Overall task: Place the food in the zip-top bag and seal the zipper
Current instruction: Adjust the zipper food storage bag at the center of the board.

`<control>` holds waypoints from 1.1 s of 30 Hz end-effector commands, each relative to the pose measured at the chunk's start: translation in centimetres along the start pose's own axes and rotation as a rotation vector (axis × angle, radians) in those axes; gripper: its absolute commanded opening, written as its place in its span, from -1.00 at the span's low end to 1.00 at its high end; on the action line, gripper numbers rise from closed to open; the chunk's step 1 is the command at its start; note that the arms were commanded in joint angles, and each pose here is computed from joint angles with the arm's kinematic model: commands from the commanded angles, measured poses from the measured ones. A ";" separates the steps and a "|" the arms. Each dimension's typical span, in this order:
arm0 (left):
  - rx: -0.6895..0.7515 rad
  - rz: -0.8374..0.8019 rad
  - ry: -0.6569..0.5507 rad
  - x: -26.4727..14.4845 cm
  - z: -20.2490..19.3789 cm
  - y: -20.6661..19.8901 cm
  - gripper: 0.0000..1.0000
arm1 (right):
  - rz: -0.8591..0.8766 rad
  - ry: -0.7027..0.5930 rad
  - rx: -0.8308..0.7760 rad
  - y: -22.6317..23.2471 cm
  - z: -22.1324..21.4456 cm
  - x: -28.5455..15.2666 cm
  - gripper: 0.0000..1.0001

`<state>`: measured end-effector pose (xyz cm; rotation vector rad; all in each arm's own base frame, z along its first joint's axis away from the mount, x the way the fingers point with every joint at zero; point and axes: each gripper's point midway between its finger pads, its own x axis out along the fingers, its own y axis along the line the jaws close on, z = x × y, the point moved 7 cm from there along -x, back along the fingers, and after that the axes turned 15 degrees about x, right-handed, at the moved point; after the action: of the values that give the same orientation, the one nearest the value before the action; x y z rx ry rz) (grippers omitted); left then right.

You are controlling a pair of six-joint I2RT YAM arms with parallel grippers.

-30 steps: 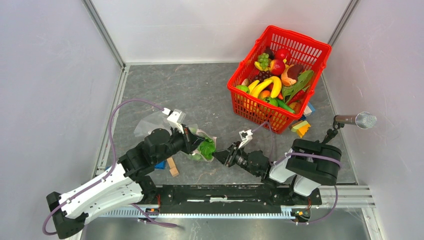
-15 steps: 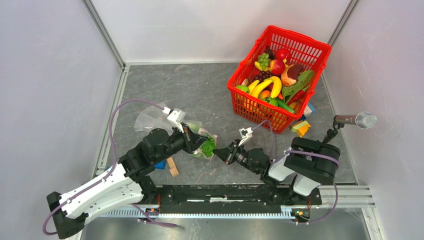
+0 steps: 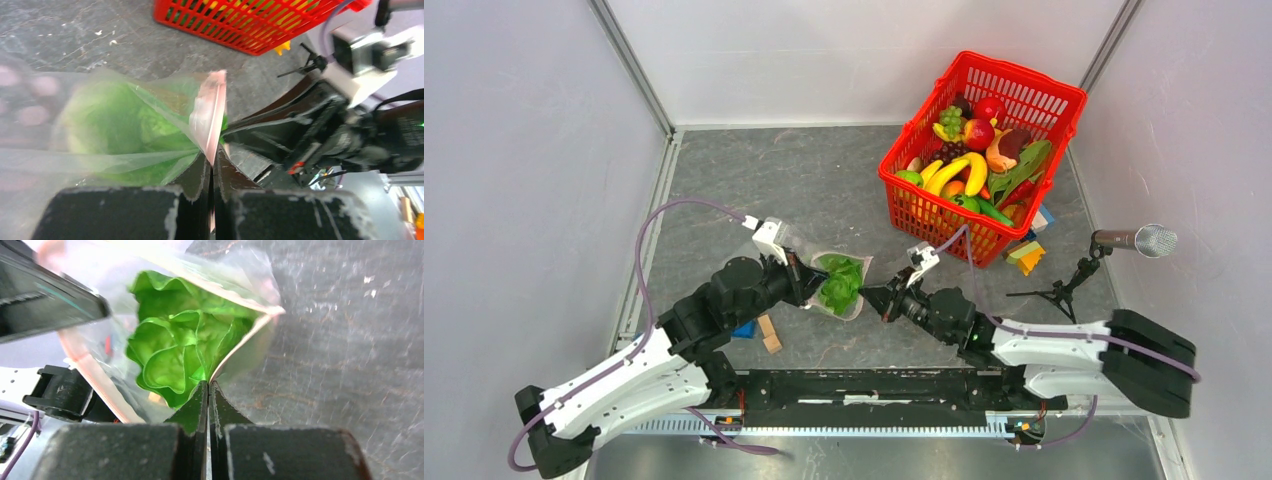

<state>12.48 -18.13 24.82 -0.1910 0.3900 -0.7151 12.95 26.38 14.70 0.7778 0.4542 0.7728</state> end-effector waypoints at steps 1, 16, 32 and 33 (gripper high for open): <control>0.077 0.054 -0.048 -0.8 3.3 0.0 -0.95 | -0.077 0.019 -0.193 1.7 2.5 -0.3 -1.00; 0.262 0.161 0.050 -5.8 8.3 0.4 -0.92 | 0.014 -0.029 -0.337 10.8 10.3 0.9 -1.00; 0.267 0.156 0.213 -4.1 4.9 0.8 -0.96 | 0.182 0.054 -0.326 13.9 11.8 2.2 -1.00; 0.254 0.135 0.205 -4.3 5.1 0.5 -0.96 | 0.217 0.068 -0.328 14.2 11.6 2.2 -1.00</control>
<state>12.44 -14.57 28.81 0.2026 0.5533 -0.5887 16.03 28.67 28.37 0.4502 0.3878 0.8886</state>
